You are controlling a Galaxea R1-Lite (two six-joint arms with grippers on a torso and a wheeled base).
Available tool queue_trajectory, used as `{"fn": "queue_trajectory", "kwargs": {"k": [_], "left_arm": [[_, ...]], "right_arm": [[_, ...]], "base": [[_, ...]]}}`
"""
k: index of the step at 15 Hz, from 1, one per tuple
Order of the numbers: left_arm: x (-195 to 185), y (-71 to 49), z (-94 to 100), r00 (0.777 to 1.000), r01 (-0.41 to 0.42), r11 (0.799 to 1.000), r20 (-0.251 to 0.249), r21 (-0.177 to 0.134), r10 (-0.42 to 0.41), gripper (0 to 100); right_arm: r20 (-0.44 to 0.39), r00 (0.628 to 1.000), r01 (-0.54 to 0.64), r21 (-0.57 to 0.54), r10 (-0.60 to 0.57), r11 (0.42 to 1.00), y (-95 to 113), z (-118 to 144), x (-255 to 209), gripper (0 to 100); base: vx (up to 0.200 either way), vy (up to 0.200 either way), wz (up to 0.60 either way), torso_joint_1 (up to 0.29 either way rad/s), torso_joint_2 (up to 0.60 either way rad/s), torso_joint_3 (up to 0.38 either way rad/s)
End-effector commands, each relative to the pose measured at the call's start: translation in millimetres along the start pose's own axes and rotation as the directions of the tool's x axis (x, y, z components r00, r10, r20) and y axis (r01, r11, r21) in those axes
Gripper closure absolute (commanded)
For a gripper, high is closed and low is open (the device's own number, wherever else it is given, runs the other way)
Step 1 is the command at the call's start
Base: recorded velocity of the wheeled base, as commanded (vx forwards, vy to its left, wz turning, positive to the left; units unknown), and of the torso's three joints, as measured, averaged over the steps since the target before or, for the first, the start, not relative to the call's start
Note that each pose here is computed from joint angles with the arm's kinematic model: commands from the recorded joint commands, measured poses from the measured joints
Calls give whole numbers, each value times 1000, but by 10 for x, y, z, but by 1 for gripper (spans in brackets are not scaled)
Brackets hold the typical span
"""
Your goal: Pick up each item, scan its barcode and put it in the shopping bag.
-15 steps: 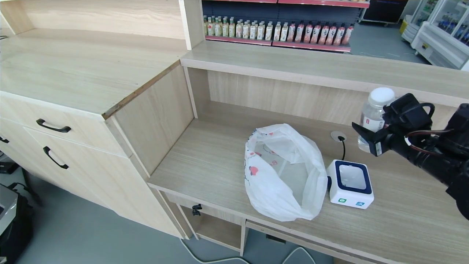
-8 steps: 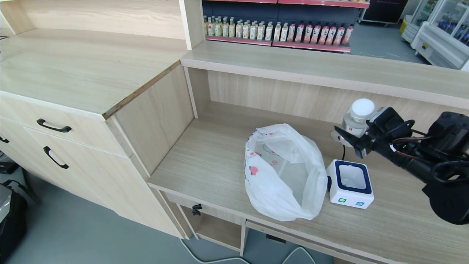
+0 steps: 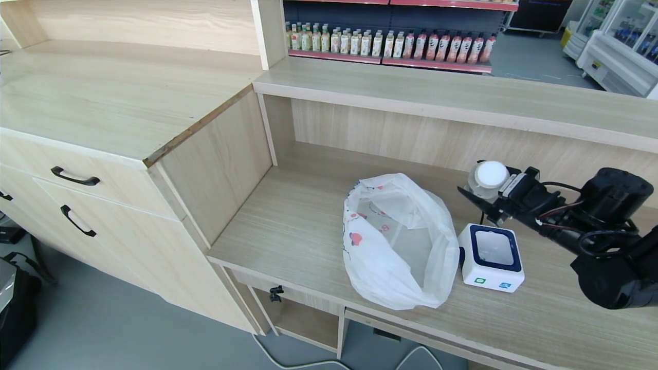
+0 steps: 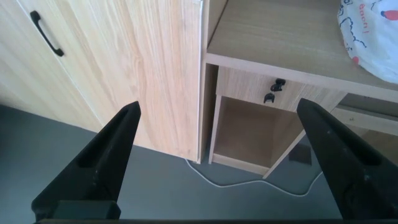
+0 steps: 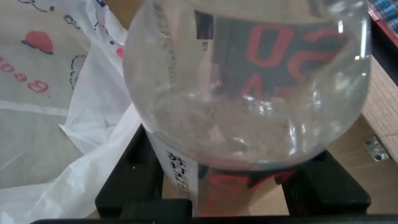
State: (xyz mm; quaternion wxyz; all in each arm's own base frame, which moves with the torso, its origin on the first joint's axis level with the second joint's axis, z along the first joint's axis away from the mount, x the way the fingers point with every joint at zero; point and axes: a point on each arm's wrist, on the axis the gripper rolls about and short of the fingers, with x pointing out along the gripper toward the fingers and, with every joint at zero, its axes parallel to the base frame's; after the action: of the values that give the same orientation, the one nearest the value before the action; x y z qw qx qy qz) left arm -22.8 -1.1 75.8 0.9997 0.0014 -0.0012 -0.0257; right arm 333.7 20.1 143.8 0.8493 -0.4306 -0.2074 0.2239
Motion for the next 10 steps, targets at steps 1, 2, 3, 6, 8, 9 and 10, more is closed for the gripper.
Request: {"fn": "queue_trajectory", "kwargs": {"k": [1, 2, 3, 6, 8, 9, 10], "left_arm": [[0, 0, 0, 1000, 1, 1000, 1, 0, -1, 0], [0, 0, 0, 1000, -1, 1000, 1, 0, 1, 0], [0, 0, 0, 1000, 1, 1000, 1, 0, -1, 0], [0, 0, 0, 1000, 1, 1000, 1, 0, -1, 0], [0, 0, 0, 1000, 1, 1000, 1, 0, -1, 0], [0, 0, 0, 1000, 1, 1000, 1, 0, -1, 0], [0, 0, 0, 1000, 1, 1000, 1, 0, -1, 0]], "right_arm": [[-10, 1000, -20, 11, 20, 1000, 78, -88, 34, 100], [-10, 1000, -22, 7, 22, 1000, 84, -98, 41, 100], [-5, 1000, -31, -6, 31, 1000, 99, -115, 50, 100], [30, 997, -72, -35, 73, 997, 140, -134, 51, 100], [35, 996, -86, -34, 87, 996, 171, -162, 59, 100], [31, 996, -88, -33, 89, 996, 181, -180, 61, 100], [25, 995, -91, -31, 92, 995, 195, -207, 59, 100]], "base": [[0, 0, 0, 0, 0, 0], [0, 0, 0, 0, 0, 0], [0, 0, 0, 0, 0, 0], [0, 0, 0, 0, 0, 0], [0, 0, 0, 0, 0, 0], [0, 0, 0, 0, 0, 0], [0, 0, 0, 0, 0, 0]]}}
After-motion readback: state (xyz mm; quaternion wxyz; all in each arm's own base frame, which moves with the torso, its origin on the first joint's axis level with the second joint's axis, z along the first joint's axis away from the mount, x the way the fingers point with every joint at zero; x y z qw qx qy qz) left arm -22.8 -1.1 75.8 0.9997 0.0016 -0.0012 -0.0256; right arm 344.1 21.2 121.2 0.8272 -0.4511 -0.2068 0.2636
